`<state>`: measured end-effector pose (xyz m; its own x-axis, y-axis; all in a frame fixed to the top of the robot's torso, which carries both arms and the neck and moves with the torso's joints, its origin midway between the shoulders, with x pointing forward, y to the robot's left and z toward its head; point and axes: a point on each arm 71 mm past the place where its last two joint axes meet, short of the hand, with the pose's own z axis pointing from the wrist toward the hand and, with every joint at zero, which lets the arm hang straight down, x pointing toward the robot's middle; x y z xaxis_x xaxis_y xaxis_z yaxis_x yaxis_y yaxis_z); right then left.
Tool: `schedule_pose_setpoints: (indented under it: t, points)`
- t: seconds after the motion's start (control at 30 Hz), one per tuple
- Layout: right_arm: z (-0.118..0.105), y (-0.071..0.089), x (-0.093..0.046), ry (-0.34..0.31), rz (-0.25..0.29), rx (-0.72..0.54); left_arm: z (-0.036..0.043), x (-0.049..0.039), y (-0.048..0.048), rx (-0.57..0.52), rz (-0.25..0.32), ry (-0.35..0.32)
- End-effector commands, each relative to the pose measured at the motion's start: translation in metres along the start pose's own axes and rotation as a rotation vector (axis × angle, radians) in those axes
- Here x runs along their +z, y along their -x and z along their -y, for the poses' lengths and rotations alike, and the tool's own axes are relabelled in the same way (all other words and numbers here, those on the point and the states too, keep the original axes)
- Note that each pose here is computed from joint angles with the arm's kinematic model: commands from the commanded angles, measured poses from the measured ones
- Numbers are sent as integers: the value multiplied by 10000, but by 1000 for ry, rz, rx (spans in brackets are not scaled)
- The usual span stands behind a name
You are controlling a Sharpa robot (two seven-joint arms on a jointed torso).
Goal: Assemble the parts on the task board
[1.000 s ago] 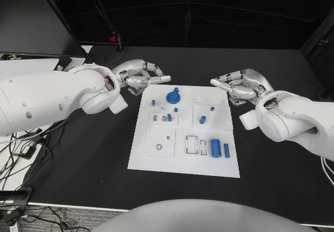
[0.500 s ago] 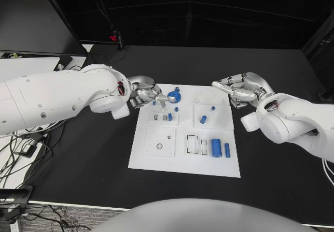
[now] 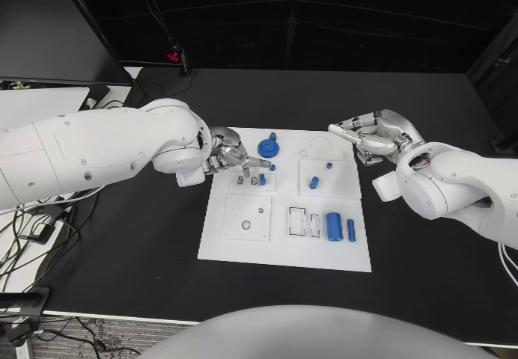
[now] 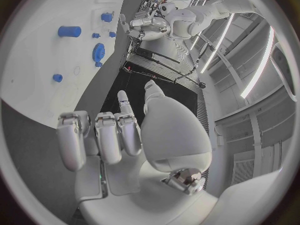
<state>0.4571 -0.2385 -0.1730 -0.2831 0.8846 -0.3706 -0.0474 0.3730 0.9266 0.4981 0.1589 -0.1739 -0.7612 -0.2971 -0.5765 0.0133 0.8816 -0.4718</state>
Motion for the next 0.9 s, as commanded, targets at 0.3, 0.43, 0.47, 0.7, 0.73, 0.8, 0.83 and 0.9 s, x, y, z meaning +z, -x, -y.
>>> schedule_pose_setpoints:
  t: [0.3,0.43,0.47,0.7,0.73,0.8,0.83,0.9]
  points:
    - [-13,-10,4,5,-2,4,7,67,-39,21,-11,107]
    - [-16,-17,4,5,-5,5,35,102,-40,24,-11,107]
    - [-17,-19,4,6,-5,5,42,112,-39,25,-12,108]
    - [-26,-28,-2,10,-6,6,72,164,-53,34,-22,125]
    - [-28,-29,-2,10,-7,6,78,173,-55,36,-25,128]
    - [-29,-31,-4,11,-7,6,90,191,-62,41,-31,133]
    - [-30,-32,-5,11,-8,6,94,197,-65,42,-32,136]
    - [-30,-32,-5,11,-8,6,106,212,-70,46,-36,142]
